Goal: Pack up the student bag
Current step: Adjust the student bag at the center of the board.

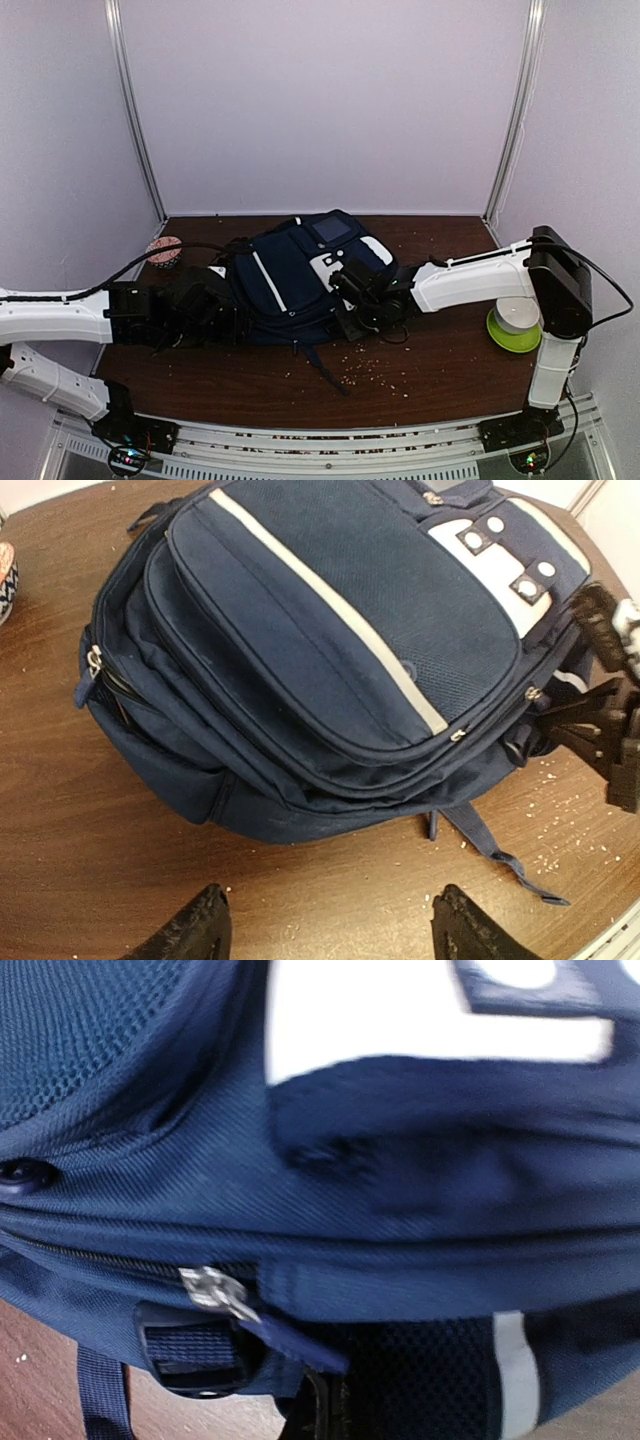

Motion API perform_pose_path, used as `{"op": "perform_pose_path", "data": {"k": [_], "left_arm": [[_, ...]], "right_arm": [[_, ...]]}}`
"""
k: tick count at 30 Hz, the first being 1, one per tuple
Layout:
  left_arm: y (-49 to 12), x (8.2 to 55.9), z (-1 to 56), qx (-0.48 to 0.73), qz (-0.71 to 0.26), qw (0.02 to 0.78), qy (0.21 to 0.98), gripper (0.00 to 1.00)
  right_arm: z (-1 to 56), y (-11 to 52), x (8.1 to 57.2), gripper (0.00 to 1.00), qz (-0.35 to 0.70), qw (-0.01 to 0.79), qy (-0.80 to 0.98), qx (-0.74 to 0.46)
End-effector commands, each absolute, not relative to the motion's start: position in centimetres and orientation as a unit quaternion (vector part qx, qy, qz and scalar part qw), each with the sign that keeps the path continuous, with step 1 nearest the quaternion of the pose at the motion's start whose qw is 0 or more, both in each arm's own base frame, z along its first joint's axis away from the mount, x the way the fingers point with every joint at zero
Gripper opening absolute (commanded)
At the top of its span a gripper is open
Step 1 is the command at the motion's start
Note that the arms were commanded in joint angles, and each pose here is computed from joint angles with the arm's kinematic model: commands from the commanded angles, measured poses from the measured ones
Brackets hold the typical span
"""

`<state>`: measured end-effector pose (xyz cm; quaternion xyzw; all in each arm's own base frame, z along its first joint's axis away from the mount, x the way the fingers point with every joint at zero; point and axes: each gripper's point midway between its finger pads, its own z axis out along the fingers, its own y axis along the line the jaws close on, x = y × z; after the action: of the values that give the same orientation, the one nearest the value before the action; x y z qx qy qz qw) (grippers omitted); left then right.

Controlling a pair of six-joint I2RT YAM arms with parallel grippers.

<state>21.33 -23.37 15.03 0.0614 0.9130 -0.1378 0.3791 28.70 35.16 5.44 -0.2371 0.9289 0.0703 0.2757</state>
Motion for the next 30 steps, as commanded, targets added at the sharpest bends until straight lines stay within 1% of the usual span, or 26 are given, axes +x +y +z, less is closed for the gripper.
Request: {"op": "perform_pose_path", "data": {"k": [1,5,9,13,16,17,22,26,28,30], "left_arm": [[-23.8,23.1,13.5,0.042,-0.148,0.366,0.918,0.72],[-24.4,25.1,11.4,0.013,-0.184,0.326,0.927,0.72],[-26.1,27.1,9.0,0.0,-0.218,0.282,0.934,0.72],[-28.7,29.1,8.6,0.017,-0.234,0.265,0.935,0.67],[-31.3,31.1,9.8,0.039,-0.253,0.271,0.928,0.58],[-31.7,31.4,9.5,0.045,-0.249,0.267,0.93,0.53],[-35.3,34.2,12.1,0.071,-0.272,0.285,0.916,0.31],[-37.0,36.0,12.8,0.086,-0.271,0.288,0.914,0.12],[-37.3,36.7,12.8,0.089,-0.268,0.287,0.915,0.0],[-37.2,37.2,13.2,0.087,-0.268,0.288,0.915,0.0]], "right_arm": [[8.5,32.7,29.7,0.0,0.067,0.323,0.926,-0.184],[9.5,31.2,29.1,0.0,0.084,0.333,0.926,-0.157],[8.7,30.2,27.8,0.0,0.096,0.321,0.931,-0.145],[7.8,29.4,26.7,0.0,0.113,0.312,0.934,-0.13],[7.5,29.2,25.9,0.0,0.135,0.307,0.935,-0.118],[7.3,29.1,25.7,0.0,0.139,0.304,0.935,-0.117],[7.5,29.2,24.9,0.0,0.162,0.3,0.934,-0.111],[7.5,29.8,24.3,0.0,0.179,0.295,0.932,-0.11],[7.6,30.2,24.0,0.0,0.188,0.292,0.931,-0.109],[7.7,30.4,23.8,0.0,0.19,0.291,0.931,-0.11]]}}
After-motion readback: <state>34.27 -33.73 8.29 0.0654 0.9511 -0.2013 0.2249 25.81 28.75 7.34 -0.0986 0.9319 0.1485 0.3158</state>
